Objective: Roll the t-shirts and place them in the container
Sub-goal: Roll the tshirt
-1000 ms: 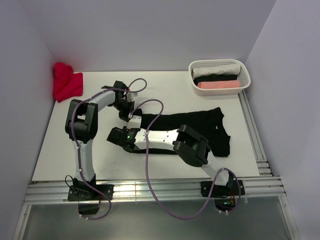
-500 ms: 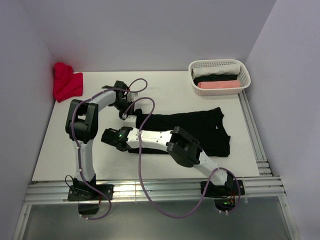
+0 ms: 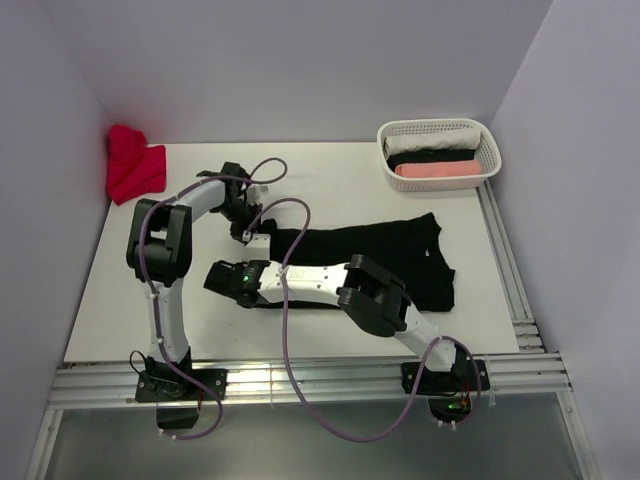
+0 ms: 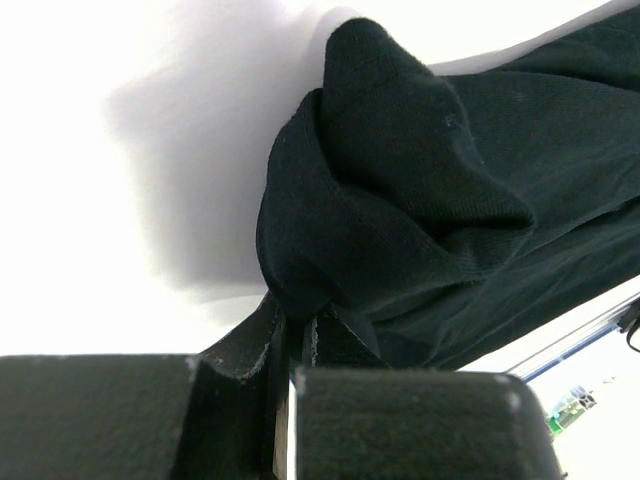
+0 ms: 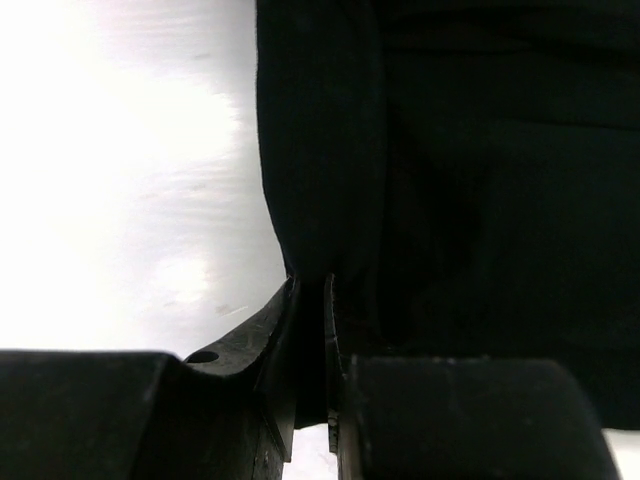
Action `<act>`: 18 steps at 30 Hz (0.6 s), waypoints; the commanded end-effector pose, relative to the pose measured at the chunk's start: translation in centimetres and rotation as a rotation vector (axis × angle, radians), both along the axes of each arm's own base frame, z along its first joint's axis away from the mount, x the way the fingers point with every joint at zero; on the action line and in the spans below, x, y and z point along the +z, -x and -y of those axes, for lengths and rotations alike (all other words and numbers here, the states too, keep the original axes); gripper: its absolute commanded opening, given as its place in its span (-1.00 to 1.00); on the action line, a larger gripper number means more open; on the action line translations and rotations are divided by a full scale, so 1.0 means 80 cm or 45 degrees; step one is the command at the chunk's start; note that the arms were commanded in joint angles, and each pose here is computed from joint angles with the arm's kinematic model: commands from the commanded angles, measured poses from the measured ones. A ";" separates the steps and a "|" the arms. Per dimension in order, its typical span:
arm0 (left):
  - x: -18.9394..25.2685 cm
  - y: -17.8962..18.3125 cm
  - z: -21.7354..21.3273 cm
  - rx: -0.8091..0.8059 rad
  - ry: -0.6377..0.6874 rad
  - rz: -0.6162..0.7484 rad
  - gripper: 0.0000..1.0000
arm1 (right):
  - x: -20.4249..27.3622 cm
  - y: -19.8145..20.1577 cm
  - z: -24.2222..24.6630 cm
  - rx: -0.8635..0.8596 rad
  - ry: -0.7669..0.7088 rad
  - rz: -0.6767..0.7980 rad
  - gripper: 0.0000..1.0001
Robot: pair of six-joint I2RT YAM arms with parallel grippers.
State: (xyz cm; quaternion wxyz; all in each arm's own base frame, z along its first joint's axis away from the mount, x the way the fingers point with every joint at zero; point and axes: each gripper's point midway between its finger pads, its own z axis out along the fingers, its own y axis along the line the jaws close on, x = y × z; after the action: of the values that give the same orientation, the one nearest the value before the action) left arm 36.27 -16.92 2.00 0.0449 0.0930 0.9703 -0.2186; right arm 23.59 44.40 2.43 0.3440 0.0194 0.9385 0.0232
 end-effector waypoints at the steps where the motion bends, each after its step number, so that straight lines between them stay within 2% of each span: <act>1: -0.011 -0.014 -0.067 0.028 -0.209 0.076 -0.99 | 0.003 0.046 -0.057 0.165 -0.236 -0.109 -0.88; 6: 0.007 -0.019 -0.095 0.046 -0.291 0.120 -0.99 | 0.013 0.054 -0.082 0.207 -0.438 -0.109 -0.90; 7: 0.009 -0.018 -0.099 0.050 -0.309 0.121 -0.99 | 0.029 0.054 -0.097 0.214 -0.545 -0.098 -0.91; 8: 0.009 -0.019 -0.102 0.057 -0.318 0.119 -0.98 | 0.018 0.059 -0.090 0.215 -0.556 -0.115 -0.91; 10: 0.008 -0.018 -0.106 0.073 -0.334 0.099 -0.89 | 0.040 0.058 -0.104 0.200 -0.724 -0.109 -0.92; 11: 0.006 -0.017 -0.106 0.080 -0.337 0.086 -0.84 | 0.022 0.062 -0.090 0.184 -0.723 -0.130 -0.92; 12: 0.004 -0.019 -0.105 0.082 -0.334 0.078 -0.75 | 0.030 0.063 -0.090 0.177 -0.778 -0.130 -0.92; 13: 0.003 -0.020 -0.103 0.090 -0.332 0.070 -0.70 | 0.042 0.059 -0.098 0.154 -0.900 -0.129 -0.92; 14: 0.004 -0.023 -0.101 0.096 -0.324 0.077 -0.64 | 0.023 0.063 -0.082 0.130 -0.895 -0.147 -0.92; 18: 0.013 -0.034 -0.090 0.118 -0.263 0.106 -0.33 | 0.017 0.063 -0.074 0.083 -1.048 -0.180 -0.93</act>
State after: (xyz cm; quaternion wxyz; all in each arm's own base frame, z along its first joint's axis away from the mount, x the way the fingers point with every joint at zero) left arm 34.97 -10.70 2.16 0.0139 0.0647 0.9888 -0.1338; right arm 21.63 48.39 2.78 0.3090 0.1215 0.8849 0.3266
